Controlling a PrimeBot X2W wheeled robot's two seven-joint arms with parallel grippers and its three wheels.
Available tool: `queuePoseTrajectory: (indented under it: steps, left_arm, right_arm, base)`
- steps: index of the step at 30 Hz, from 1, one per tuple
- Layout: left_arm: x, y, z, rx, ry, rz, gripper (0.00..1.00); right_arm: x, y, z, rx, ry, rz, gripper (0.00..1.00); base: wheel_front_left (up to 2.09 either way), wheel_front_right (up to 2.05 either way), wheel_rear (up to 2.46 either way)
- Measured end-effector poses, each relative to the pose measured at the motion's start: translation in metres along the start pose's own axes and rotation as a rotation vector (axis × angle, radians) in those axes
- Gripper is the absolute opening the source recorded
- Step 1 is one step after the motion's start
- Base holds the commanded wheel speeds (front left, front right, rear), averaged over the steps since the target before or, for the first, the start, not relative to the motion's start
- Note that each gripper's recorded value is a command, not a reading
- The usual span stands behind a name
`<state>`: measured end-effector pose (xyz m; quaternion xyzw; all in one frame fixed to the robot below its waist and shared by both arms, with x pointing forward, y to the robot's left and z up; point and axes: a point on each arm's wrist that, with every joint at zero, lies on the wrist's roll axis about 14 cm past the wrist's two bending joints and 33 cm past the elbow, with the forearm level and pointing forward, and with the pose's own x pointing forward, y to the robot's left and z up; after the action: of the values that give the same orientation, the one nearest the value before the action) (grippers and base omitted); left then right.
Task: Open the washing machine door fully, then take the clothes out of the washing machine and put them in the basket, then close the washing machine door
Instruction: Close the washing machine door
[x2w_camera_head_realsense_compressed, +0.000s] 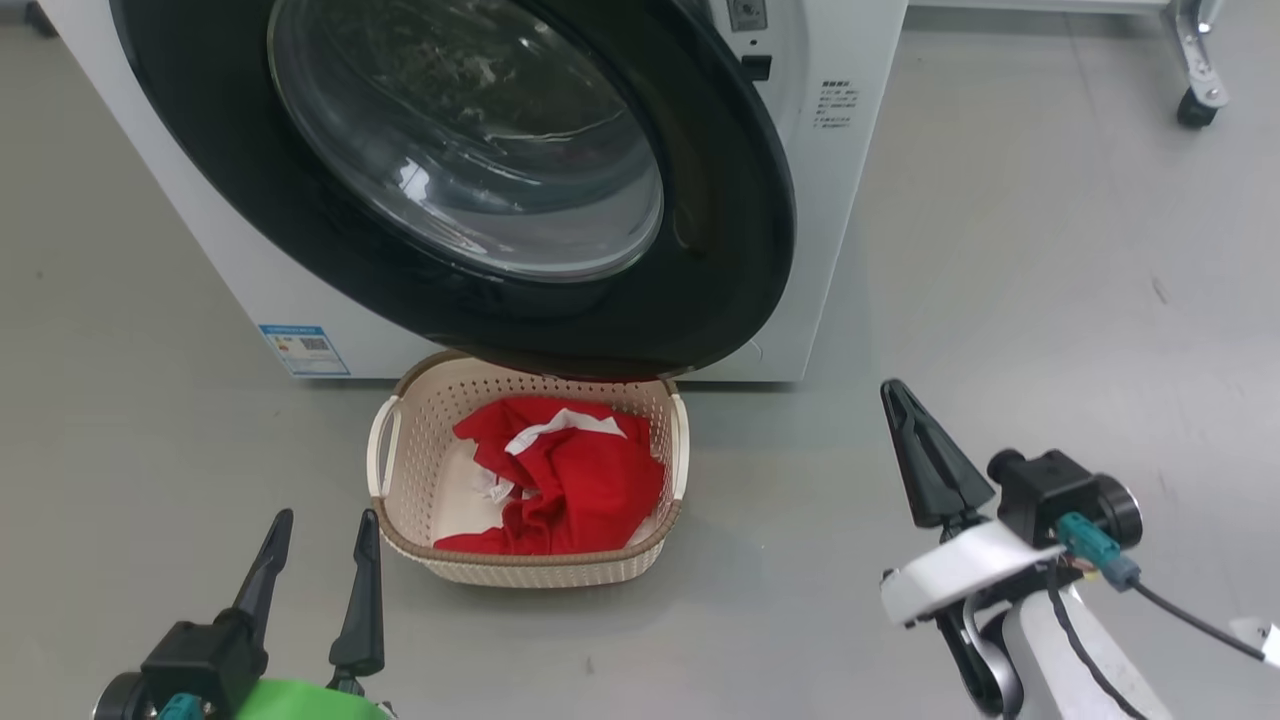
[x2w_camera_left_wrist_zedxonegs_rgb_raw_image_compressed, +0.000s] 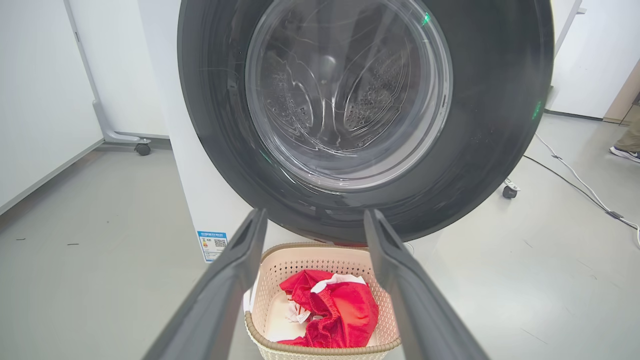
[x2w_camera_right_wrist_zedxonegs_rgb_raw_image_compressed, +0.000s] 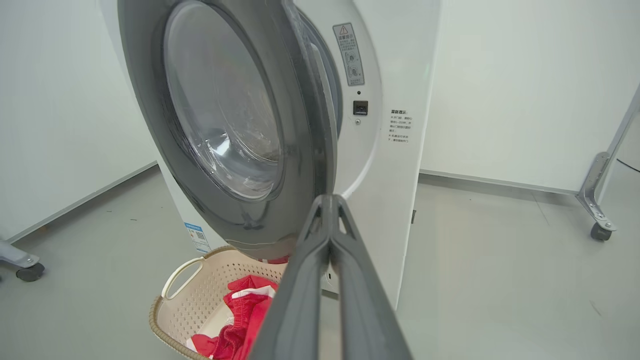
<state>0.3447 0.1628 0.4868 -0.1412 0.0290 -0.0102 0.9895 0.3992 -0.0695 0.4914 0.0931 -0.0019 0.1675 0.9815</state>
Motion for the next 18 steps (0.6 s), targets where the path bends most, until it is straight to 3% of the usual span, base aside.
queuePoseTrajectory:
  steps: [10,18]
  left_arm:
    - [0.02,-0.004,0.004,0.007,-0.019,-0.014,1.0]
    - [0.035,-0.001,0.002,0.002,-0.026,-0.009,1.0]
  right_arm:
    - [0.057,0.02,0.019,-0.043,-0.052,0.124,0.0]
    - [0.095,0.027,0.012,-0.053,-0.043,0.181,0.0]
  base:
    - [0.0,0.0,0.0]
    - [0.0,0.0,0.0]
